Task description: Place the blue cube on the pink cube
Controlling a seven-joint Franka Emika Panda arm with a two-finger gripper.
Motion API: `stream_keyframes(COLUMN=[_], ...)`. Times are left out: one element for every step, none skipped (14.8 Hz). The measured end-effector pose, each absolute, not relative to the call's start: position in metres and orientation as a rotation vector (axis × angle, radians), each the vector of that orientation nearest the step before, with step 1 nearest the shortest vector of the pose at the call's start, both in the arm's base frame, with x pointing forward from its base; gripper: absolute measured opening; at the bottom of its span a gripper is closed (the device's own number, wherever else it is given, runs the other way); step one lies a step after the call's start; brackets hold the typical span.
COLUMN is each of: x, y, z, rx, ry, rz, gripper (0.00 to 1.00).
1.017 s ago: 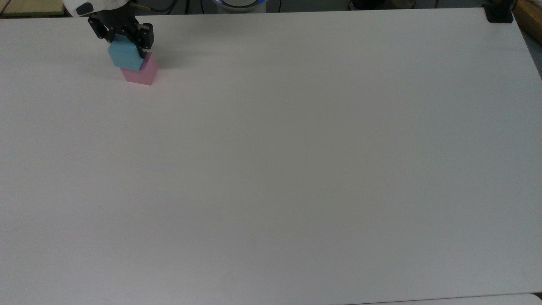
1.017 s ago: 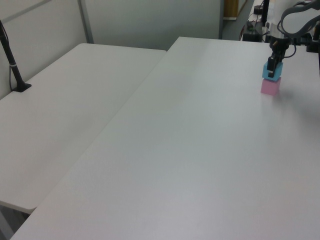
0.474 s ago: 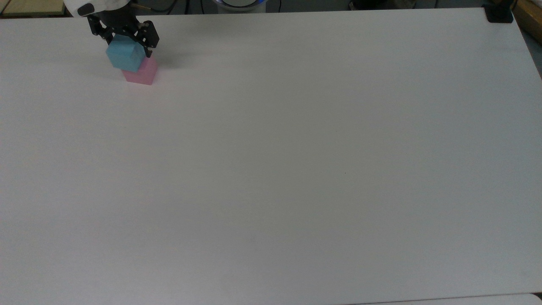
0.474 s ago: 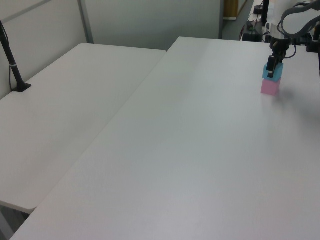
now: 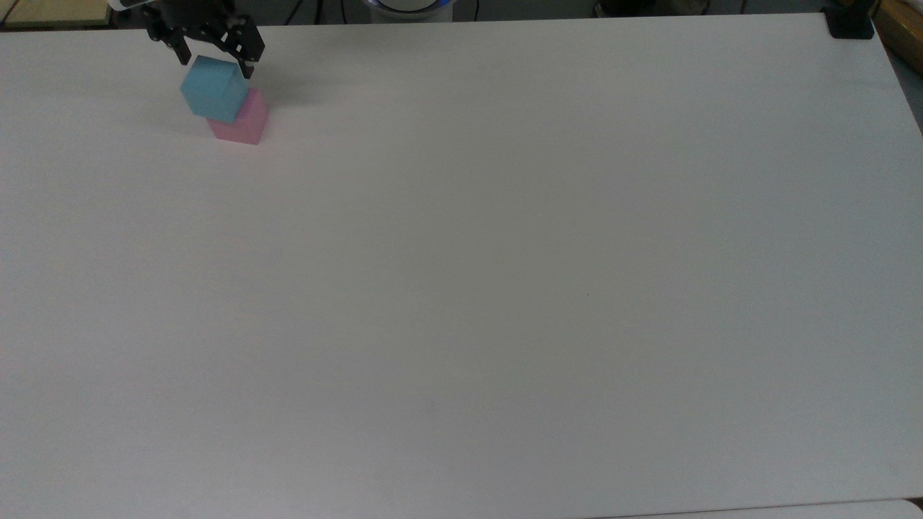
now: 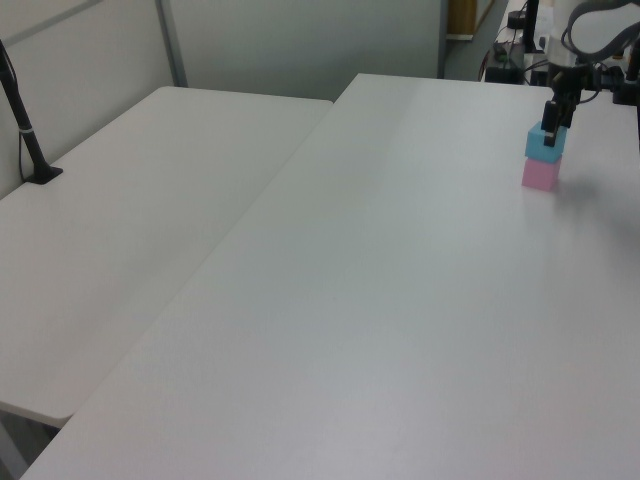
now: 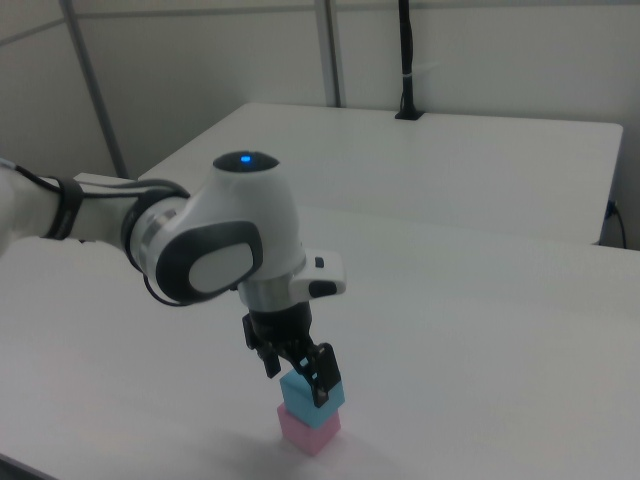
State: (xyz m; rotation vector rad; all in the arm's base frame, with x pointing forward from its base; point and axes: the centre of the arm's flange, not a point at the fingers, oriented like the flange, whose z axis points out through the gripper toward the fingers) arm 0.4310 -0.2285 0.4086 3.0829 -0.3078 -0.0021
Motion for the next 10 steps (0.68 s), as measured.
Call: stream_keyframes(x=[0.43,0.429,0.431,0.433,0.439,0.446,0.454,0.461,0.469,0.478], y=[-0.231,-0.234,-0.235,-0.236,-0.233,-0.226,-0.214,-0.2,-0.182,-0.164], z=[0.42,0.433,0.448,0.466,0.486,0.505,0.523,0.537,0.548,0.556], rx=[3.086,3.089,3.09,3.089,3.088,3.089,3.091,3.089,3.085,3.078], ry=[-0.311,-0.315,-0.319,-0.318,-0.307,-0.298,-0.284,-0.267,-0.242,-0.225], rz=[-0.01,-0.02,-0.027,-0.026,-0.019,-0.008,0.002,0.01,0.017,0.027], gripper=[1.0,1.0,1.0,1.0,1.0,1.0,1.0,1.0,1.0,1.0])
